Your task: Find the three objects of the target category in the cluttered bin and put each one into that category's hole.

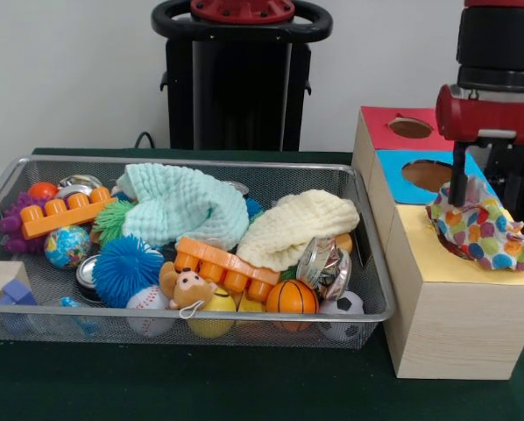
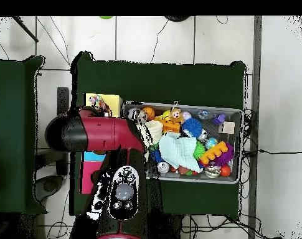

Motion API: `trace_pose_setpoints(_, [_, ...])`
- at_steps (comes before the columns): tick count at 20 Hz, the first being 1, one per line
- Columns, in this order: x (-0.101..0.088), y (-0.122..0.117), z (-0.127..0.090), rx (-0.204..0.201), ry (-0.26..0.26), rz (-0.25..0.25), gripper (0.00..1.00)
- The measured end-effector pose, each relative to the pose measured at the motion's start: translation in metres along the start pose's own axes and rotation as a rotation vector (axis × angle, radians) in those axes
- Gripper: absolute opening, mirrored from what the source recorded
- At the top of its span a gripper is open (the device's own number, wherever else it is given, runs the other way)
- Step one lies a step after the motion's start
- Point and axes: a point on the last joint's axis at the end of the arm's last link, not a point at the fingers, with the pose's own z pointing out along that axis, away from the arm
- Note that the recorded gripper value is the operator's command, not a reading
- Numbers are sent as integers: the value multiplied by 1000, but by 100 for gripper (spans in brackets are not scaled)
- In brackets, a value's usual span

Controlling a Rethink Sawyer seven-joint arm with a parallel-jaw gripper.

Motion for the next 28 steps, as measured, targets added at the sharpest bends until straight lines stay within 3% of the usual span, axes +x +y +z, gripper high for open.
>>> trace_pose_setpoints(12, [-10,6,-27,-3,-32,2,100])
trace_pose_setpoints(13, [-10,7,-27,-3,-33,-1,0])
trace_pose_setpoints(28, [-13,-3,-23,24,-38,3,0])
